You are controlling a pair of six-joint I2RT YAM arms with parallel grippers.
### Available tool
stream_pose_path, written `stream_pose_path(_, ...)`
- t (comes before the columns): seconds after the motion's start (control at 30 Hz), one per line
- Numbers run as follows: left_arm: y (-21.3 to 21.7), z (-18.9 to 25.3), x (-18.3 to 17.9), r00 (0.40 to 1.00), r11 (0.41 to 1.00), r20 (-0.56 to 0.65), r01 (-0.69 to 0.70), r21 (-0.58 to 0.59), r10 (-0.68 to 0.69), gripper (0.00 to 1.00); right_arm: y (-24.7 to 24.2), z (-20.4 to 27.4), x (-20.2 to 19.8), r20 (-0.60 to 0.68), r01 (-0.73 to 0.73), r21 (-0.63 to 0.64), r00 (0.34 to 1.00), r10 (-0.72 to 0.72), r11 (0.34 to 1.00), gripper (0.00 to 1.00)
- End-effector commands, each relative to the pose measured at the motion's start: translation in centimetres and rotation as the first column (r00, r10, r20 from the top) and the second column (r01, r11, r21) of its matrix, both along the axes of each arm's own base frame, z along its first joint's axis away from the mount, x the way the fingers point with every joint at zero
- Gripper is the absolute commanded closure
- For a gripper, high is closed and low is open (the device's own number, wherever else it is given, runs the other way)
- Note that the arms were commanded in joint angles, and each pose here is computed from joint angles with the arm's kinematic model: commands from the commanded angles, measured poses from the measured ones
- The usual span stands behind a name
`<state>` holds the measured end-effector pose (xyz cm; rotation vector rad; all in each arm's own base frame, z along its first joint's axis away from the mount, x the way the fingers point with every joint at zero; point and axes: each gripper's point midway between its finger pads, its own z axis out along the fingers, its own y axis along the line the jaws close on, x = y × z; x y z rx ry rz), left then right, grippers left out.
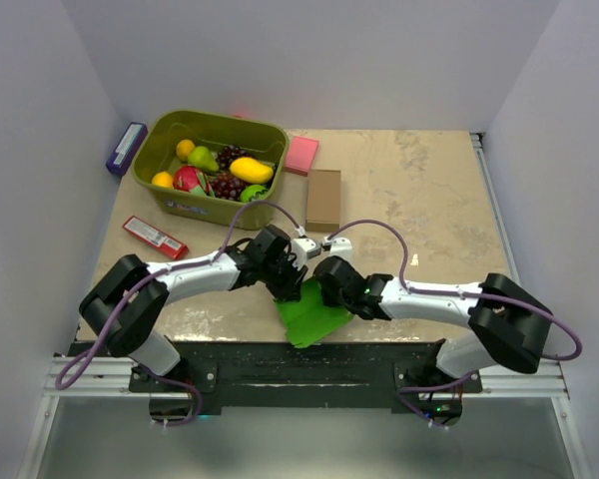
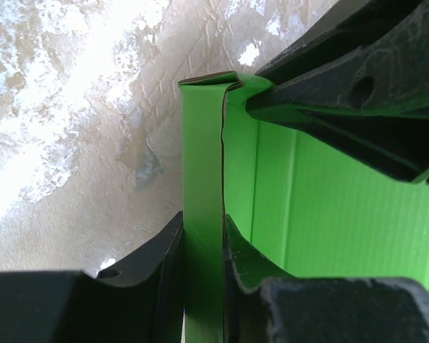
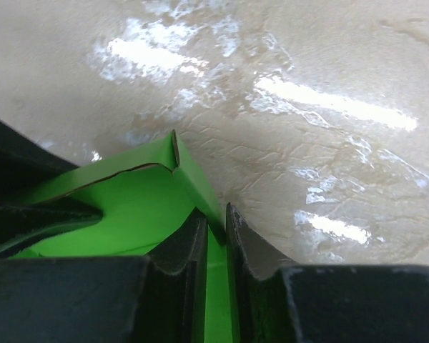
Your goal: Fold the paper box
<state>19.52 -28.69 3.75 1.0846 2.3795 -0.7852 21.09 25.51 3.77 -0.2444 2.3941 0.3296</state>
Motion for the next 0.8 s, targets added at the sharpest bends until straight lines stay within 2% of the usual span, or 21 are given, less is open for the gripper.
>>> stream_pose_path(0.0, -1.8, 2.6, 0.0, 0.997, 0.994, 0.049, 0.067, -0.087, -0.063, 0.95, -4.4, -1.4, -0.4, 0.052, 0.116, -0.294, 0.993, -0.106, 0.949, 1.0)
stream_pose_path(0.07, -1.7, 2.7, -0.1, 0.997, 0.994, 0.046, 0.066, -0.086, -0.062, 0.95, -5.0, -1.9, -0.9, 0.053, 0.14, -0.351, 0.99, -0.13, 0.926, 1.0)
stream_pose_path(0.23, -1.9, 3.1, -0.2, 0.996, 0.992, 0.051, 0.071, -0.104, -0.066, 0.96, -5.1, -1.2, -0.8, 0.11, 0.198, -0.396, 0.98, -0.168, 0.897, 1.0)
stream_pose_path(0.37, -2.1, 3.3, -0.4, 0.996, 0.99, 0.045, 0.08, -0.116, -0.075, 0.96, -4.1, -2.7, -1.4, 0.103, 0.148, -0.446, 0.988, -0.114, 0.883, 1.0)
stream_pose_path(0.43, -2.1, 3.2, -0.5, 0.996, 0.989, 0.038, 0.082, -0.121, -0.078, 0.96, -2.9, -3.6, -2.1, 0.059, 0.094, -0.432, 0.995, -0.076, 0.897, 1.0)
stream_pose_path(0.6, -2.3, 3.0, -0.8, 0.996, 0.988, 0.018, 0.088, -0.129, -0.087, 0.96, 1.1, -4.7, -3.0, -0.003, 0.0, -0.262, 1.0, -0.001, 0.965, 1.0)
stream_pose_path(0.77, -2.6, 2.8, -1.1, 0.995, 0.986, 0.003, 0.097, -0.139, -0.098, 0.96, 0.0, -6.6, -3.2, -0.034, 0.001, -0.361, 0.999, -0.014, 0.933, 1.0)
